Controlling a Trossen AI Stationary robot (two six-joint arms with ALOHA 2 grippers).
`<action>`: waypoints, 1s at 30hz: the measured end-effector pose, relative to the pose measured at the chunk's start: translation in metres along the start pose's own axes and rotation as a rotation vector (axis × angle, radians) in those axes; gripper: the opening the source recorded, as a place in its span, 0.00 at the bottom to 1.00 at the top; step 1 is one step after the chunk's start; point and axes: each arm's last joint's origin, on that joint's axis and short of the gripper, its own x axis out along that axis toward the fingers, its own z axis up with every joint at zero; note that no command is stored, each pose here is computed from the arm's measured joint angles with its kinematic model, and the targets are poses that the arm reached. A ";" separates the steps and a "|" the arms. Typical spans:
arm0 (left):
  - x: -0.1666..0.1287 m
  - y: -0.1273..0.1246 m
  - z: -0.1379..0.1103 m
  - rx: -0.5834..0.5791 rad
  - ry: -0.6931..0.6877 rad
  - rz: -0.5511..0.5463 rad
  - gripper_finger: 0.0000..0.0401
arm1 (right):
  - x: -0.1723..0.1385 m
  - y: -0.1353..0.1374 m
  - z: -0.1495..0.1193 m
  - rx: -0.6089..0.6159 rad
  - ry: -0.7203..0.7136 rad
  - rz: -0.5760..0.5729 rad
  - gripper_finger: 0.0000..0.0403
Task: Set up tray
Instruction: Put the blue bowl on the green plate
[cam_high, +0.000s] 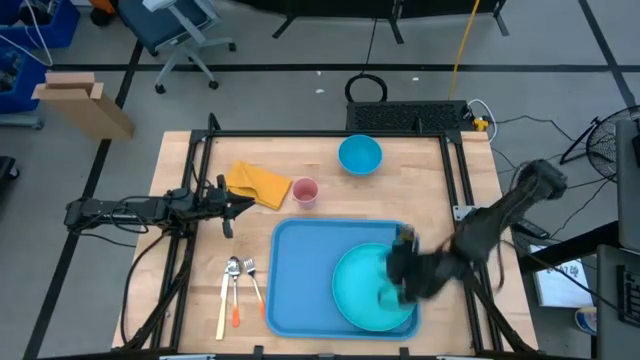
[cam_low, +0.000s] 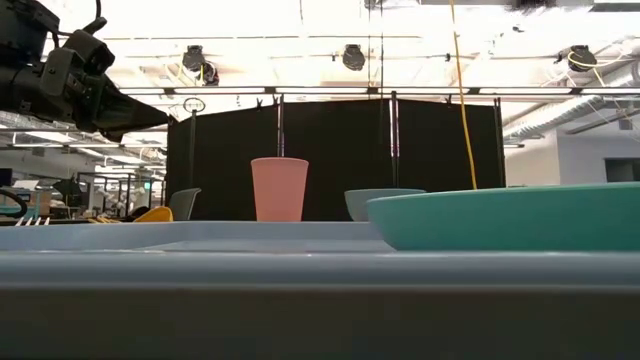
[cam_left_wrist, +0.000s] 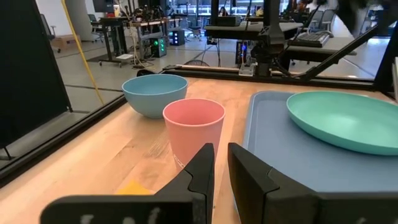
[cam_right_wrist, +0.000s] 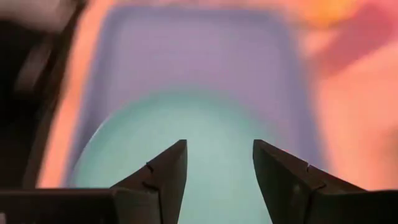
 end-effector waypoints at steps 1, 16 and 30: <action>0.000 0.000 0.000 0.000 0.000 0.000 0.12 | -0.004 -0.017 0.008 0.050 -0.029 -0.031 0.42; 0.000 0.000 0.000 0.011 0.003 0.000 0.12 | -0.006 -0.205 0.058 0.339 -0.272 -0.134 0.39; 0.000 0.000 -0.001 -0.001 0.015 0.000 0.12 | 0.028 -0.286 0.059 0.402 0.024 -0.518 0.48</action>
